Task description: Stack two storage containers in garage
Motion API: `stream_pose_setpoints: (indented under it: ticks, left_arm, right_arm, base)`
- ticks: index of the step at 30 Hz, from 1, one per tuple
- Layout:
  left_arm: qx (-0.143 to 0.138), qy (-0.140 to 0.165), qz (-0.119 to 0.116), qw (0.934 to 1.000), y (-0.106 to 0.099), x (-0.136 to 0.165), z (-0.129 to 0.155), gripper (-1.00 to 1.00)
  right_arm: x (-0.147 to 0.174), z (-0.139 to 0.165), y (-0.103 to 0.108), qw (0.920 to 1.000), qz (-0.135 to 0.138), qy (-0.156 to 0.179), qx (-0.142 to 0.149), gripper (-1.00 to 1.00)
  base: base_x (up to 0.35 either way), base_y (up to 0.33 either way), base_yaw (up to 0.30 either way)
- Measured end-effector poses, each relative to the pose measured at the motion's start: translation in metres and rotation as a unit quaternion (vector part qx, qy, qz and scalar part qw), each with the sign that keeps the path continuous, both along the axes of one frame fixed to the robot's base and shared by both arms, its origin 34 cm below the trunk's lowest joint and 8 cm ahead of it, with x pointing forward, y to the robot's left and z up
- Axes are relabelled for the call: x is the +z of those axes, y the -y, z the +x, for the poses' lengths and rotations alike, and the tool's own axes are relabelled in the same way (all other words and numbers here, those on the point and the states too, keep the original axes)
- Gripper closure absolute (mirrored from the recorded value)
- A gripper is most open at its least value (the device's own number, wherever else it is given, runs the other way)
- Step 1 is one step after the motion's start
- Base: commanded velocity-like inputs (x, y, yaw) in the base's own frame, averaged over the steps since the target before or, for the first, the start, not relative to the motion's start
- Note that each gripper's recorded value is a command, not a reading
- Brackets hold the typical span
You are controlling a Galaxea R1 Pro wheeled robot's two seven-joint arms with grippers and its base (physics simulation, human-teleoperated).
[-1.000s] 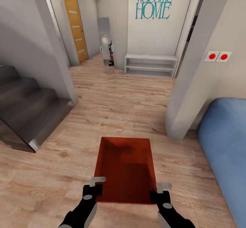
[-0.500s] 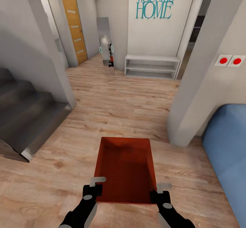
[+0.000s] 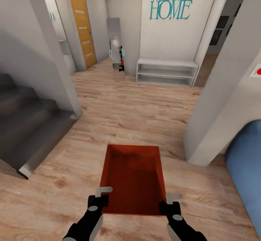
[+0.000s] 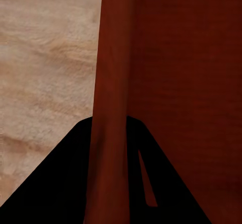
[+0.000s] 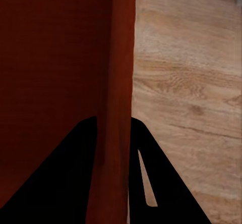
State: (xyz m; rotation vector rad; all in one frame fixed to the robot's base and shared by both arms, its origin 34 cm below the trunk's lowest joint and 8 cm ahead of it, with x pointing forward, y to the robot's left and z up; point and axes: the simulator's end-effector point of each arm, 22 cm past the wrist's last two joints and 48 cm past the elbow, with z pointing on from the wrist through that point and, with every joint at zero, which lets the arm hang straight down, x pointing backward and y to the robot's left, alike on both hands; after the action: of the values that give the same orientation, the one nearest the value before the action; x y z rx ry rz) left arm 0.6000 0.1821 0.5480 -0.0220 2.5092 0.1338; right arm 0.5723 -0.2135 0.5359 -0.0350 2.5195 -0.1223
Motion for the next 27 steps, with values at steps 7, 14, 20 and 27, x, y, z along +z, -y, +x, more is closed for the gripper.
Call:
stream_pose_setpoints:
  ticks: [7,14,20,27]
  left_arm:
    - [0.000,0.000,0.000,1.0000,0.0000,0.0001,0.0002,1.00]
    - [0.000,0.000,0.000,1.0000,0.0001,-0.0001,0.0000,1.00]
    - [0.001,-0.001,-0.001,1.0000,0.0002,-0.0007,-0.0007,1.00]
    - [0.001,-0.001,-0.001,1.0000,0.0002,-0.0007,-0.0008,1.00]
  right_arm:
    - [-0.0001,0.0000,0.0000,1.0000,0.000,0.000,0.000,1.00]
    - [-0.0001,0.0000,0.0000,1.0000,0.000,0.000,0.000,1.00]
    - [-0.0004,-0.0003,0.0002,1.0000,0.001,0.000,0.000,1.00]
    - [-0.0004,-0.0004,0.0002,1.0000,0.001,-0.001,0.000,1.00]
  base:
    - [0.337,0.000,0.247]
    - [0.337,0.000,0.236]
    - [0.336,0.000,0.041]
    - [0.336,0.000,0.001]
